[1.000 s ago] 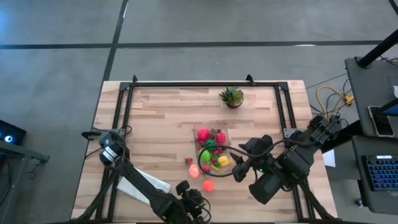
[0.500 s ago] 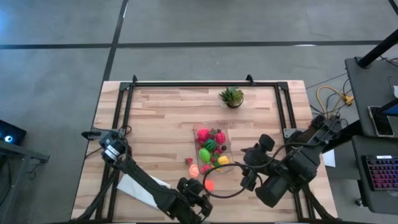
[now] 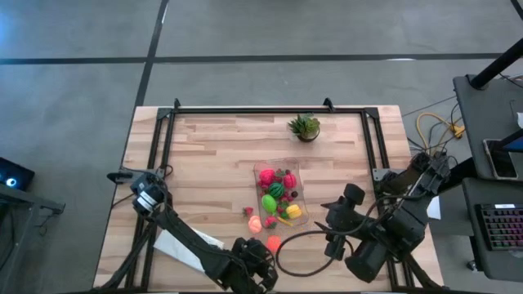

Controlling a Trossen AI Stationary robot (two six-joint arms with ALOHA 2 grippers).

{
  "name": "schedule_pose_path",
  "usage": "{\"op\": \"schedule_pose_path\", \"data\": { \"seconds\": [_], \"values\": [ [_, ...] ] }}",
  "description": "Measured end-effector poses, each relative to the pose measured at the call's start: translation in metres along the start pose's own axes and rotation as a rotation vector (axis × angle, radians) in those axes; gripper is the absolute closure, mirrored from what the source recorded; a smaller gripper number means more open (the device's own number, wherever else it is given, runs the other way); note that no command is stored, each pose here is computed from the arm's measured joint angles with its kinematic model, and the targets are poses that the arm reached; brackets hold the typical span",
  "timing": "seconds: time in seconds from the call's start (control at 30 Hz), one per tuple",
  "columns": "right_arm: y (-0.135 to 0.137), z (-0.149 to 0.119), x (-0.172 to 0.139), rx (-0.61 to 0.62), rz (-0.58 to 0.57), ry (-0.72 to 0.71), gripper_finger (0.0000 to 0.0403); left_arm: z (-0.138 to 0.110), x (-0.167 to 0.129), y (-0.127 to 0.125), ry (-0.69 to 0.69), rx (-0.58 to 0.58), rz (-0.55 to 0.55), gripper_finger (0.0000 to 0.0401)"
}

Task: Pick and placing Produce into tupperware
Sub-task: Put the orange pumpkin into the transparent bin

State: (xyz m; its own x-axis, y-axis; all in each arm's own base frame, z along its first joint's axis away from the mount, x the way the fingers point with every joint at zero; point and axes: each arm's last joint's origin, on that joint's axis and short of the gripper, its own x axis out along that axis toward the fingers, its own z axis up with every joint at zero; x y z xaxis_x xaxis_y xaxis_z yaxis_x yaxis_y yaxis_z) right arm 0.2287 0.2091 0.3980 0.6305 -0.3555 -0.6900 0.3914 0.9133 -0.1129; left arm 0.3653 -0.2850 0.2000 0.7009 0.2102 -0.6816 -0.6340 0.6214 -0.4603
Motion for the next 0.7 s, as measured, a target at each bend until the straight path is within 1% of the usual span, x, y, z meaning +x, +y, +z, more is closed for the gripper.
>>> {"op": "schedule_pose_path", "data": {
  "seconds": [0.1,0.2,0.43,0.5,0.57,0.7],
  "values": [
    [0.000,-0.001,0.001,-0.008,-0.006,0.000,0.0183,-0.002,-0.001,-0.002,0.005,-0.008,-0.019,0.0322],
    [0.000,-0.002,0.003,-0.012,-0.014,-0.003,0.0183,-0.004,0.002,0.003,0.011,-0.003,-0.001,0.0294],
    [0.001,-0.004,0.005,-0.031,-0.036,-0.021,0.0183,-0.012,0.014,0.019,0.011,-0.197,0.050,0.0186],
    [0.001,-0.004,0.006,-0.032,-0.037,-0.021,0.0183,-0.014,0.016,0.023,0.011,-0.190,0.061,0.0160],
    [0.001,-0.004,0.006,-0.032,-0.038,-0.021,0.0183,-0.014,0.016,0.022,0.010,-0.168,0.052,0.0143],
    [0.002,-0.006,0.008,-0.040,-0.045,-0.017,0.0183,-0.012,0.018,0.021,0.001,-0.106,0.043,0.0134]
  ]
}}
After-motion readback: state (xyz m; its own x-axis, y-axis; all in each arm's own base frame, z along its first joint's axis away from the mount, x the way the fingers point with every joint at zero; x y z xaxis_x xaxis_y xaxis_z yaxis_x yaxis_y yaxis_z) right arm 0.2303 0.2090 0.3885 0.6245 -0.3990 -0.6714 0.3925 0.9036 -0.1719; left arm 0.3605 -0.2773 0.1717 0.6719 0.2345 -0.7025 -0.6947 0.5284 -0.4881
